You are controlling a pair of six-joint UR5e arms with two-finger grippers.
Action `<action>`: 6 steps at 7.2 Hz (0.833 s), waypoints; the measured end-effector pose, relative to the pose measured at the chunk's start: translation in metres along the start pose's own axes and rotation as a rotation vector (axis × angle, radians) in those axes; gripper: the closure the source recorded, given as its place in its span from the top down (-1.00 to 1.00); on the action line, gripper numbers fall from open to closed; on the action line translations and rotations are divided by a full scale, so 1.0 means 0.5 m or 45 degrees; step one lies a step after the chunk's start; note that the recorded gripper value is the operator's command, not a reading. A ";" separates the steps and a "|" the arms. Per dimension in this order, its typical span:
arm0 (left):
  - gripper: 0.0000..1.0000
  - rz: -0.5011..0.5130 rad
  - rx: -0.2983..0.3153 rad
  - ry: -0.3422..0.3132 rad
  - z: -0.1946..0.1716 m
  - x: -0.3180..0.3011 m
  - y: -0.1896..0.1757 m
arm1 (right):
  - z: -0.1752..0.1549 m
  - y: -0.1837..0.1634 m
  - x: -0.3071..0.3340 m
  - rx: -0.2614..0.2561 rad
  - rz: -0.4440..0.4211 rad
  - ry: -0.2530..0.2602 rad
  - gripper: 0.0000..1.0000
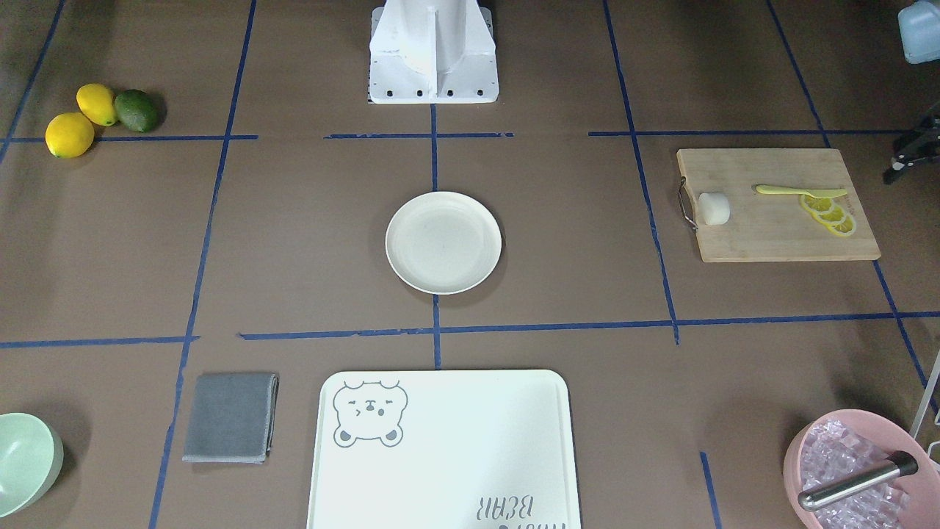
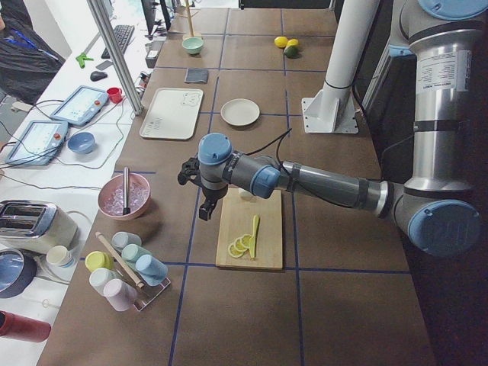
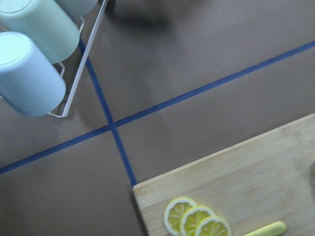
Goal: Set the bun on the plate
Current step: 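Reach the left gripper to the white bun on the cutting board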
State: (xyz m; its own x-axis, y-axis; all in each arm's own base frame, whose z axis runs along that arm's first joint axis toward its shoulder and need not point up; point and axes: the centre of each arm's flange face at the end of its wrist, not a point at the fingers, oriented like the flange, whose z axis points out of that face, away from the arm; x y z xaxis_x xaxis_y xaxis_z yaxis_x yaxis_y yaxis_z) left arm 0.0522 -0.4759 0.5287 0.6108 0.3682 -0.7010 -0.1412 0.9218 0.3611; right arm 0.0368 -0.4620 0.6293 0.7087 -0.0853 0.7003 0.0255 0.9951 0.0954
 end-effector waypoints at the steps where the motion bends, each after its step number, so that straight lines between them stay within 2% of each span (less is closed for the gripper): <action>1: 1.00 -0.027 0.003 0.011 0.040 0.054 -0.007 | 0.000 0.004 0.001 -0.001 0.002 0.002 1.00; 4: 1.00 -0.199 0.030 -0.108 0.229 0.253 0.000 | 0.003 0.012 0.004 -0.003 0.005 0.003 1.00; 6: 1.00 -0.307 -0.004 -0.091 0.300 0.338 0.028 | 0.005 0.014 0.007 -0.005 0.008 0.004 1.00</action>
State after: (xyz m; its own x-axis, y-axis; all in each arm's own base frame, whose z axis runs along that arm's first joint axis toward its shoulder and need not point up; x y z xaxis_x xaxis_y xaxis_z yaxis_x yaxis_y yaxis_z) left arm 0.2703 -0.4191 0.5073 0.6808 0.1280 -0.7212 0.0129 0.9824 0.1864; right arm 0.0377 -0.4556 0.6340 0.7112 -0.0792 0.6985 0.0241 0.9958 0.0884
